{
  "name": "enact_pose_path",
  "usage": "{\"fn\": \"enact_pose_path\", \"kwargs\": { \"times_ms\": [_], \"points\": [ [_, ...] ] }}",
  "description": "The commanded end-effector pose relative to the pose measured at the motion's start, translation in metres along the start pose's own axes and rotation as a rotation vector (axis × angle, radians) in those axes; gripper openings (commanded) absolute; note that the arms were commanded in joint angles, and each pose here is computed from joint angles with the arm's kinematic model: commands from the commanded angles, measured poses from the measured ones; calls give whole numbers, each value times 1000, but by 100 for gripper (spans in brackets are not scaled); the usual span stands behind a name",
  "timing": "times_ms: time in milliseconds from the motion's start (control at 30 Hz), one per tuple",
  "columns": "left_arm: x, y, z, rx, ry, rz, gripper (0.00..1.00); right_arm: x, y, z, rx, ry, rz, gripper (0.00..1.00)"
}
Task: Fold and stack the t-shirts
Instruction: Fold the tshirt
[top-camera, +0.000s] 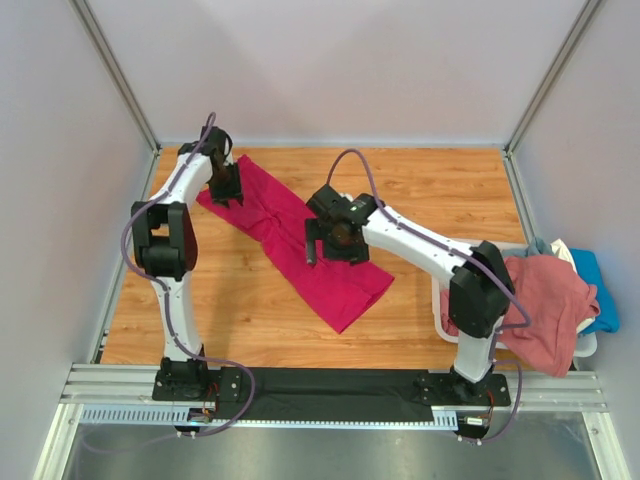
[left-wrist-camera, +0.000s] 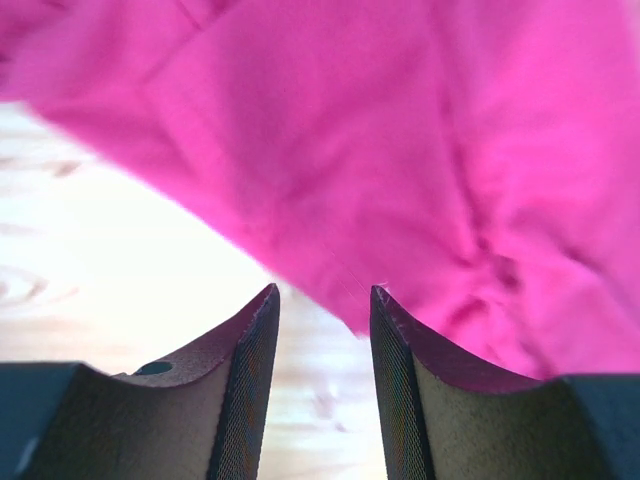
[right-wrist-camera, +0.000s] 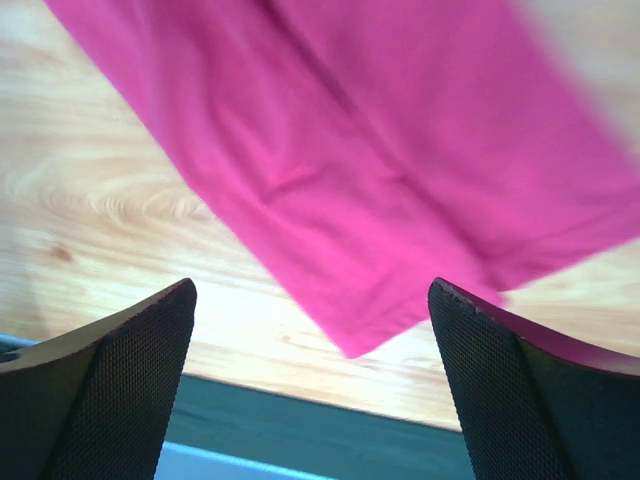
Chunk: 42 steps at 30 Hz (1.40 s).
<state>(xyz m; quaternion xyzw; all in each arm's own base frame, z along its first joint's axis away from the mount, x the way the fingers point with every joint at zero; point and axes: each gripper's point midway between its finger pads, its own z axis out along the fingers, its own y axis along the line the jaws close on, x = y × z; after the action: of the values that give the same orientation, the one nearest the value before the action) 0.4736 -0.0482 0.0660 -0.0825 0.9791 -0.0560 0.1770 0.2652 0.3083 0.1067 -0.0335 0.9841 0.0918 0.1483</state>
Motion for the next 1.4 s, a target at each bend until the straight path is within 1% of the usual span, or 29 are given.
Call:
{"fn": "enact_pose_path", "kwargs": {
  "times_ms": [0, 67, 100, 167, 200, 233, 300, 333, 400, 433, 467, 533, 567, 600, 667, 767, 833, 900, 933, 1033, 1067, 1100, 1133, 1200, 1233, 1267, 1300, 1333, 1367],
  "points": [
    [-44, -19, -68, 35, -243, -114, 49, -23, -50, -11, 152, -82, -173, 100],
    [-41, -34, -65, 60, -244, -115, 49, -16, -56, 2, 145, -6, -250, 100],
    [-38, -38, -53, 65, -217, -111, 49, -13, -61, 8, 161, 21, -280, 100],
    [-41, -47, -46, 59, -200, -113, 48, -9, -60, 13, 133, 38, -366, 99],
    [-31, -47, -27, 35, -144, -112, 46, -14, -55, 15, 112, 18, -385, 98],
    [-37, -45, -27, 0, -157, -120, 46, -15, -52, 14, 84, 16, -418, 97],
    [-27, -38, -7, -64, -104, -185, 45, -21, -41, 16, 35, -7, -451, 96],
    [-25, -36, -1, -79, -99, -211, 45, -20, -37, 19, 9, 1, -482, 95],
    [-23, -39, 16, -73, -87, -260, 45, -24, -27, 22, -32, 1, -510, 94],
    [-22, -41, 21, -70, -81, -272, 45, -21, -25, 29, -42, 22, -527, 93],
    [-17, -41, 33, -75, -56, -279, 45, -23, -23, 32, -49, 25, -546, 93],
    [-21, -46, 38, -62, -53, -295, 44, -17, -17, 45, -90, 62, -566, 93],
    [-14, -44, 50, -78, -16, -299, 44, -17, -16, 49, -93, 68, -575, 93],
    [-18, -46, 50, -72, -20, -302, 44, -15, -16, 57, -95, 82, -579, 93],
    [-15, -48, 62, -66, 3, -315, 42, -13, -15, 66, -102, 98, -577, 93],
    [-16, -53, 74, -44, 15, -320, 41, -7, -22, 82, -64, 137, -556, 93],
    [-21, -61, 81, -3, 22, -297, 41, 5, -31, 90, -26, 179, -504, 93],
    [-31, -71, 82, 41, 7, -270, 41, 17, -33, 92, -10, 196, -438, 93],
    [-31, -74, 88, 54, 9, -258, 41, 30, -41, 96, 11, 227, -420, 93],
    [-41, -86, 91, 114, -21, -228, 41, 54, -34, 95, 21, 245, -375, 93],
    [-50, -91, 93, 146, -59, -219, 41, 62, -34, 95, 24, 256, -362, 93],
    [-53, -96, 94, 175, -65, -205, 41, 71, -26, 94, 12, 255, -362, 93],
    [-58, -100, 93, 195, -81, -194, 41, 75, -20, 93, 13, 257, -311, 93],
    [-72, -113, 92, 269, -128, -155, 41, 83, -5, 91, -8, 266, -282, 94],
    [-77, -117, 93, 291, -142, -141, 41, 87, 5, 88, -43, 283, -265, 94],
    [-80, -120, 97, 313, -154, -127, 41, 87, 14, 87, -57, 282, -237, 94],
    [-87, -126, 92, 341, -173, -103, 41, 86, 27, 85, -76, 272, -237, 95],
    [-88, -128, 94, 347, -180, -88, 41, 85, 35, 83, -96, 272, -230, 95],
    [-88, -131, 94, 367, -182, -76, 41, 85, 41, 84, -98, 274, -192, 95]
  ]
}}
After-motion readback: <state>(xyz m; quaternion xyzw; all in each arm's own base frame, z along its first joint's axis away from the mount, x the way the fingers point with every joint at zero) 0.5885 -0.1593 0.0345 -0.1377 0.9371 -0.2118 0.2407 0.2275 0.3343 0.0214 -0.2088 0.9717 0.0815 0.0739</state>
